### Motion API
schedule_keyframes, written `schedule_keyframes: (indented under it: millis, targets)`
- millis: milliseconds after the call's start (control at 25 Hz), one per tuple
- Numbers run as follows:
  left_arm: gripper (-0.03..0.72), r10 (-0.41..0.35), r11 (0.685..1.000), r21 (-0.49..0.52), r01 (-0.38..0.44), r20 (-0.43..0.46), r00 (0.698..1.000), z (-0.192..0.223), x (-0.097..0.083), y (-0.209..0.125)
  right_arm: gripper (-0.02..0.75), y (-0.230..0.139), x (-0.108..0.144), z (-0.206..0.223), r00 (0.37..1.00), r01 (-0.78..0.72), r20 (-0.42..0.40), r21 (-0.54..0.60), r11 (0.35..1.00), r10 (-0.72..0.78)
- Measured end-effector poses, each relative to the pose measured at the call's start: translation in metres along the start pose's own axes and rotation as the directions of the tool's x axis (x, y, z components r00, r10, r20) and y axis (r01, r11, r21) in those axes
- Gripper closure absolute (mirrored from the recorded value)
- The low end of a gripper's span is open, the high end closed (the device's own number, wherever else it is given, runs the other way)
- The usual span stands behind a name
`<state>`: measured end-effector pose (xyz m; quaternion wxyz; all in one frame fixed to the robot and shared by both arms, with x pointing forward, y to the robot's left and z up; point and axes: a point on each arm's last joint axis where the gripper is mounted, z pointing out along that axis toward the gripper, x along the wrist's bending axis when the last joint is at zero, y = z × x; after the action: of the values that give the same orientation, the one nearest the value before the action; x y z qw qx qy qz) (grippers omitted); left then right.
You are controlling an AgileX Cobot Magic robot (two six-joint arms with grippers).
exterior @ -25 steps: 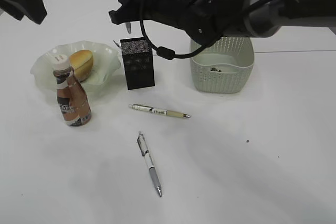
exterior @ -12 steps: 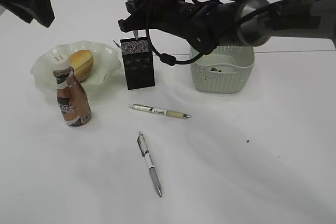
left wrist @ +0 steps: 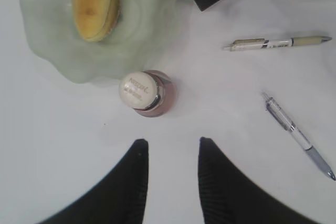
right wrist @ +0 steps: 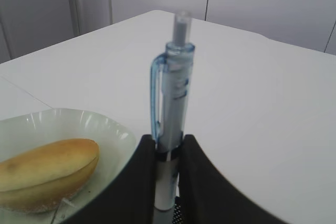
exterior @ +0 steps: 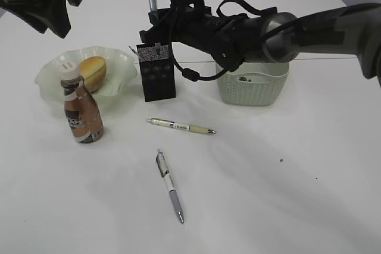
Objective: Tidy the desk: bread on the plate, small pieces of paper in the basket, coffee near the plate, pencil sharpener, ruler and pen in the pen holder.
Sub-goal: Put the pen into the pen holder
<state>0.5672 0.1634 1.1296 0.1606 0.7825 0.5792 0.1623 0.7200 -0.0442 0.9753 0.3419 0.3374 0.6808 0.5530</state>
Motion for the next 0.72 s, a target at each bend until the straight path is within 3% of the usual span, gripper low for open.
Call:
schedule_keyframes:
  millis: [720]
  targets:
    - [0.448, 0.004, 1.0, 0.028, -0.004, -0.003, 1.0, 0.013, -0.002, 0.002, 0.662, -0.003, -0.002, 0.003, 1.0, -0.019, 0.012, 0.016, 1.0, 0.019]
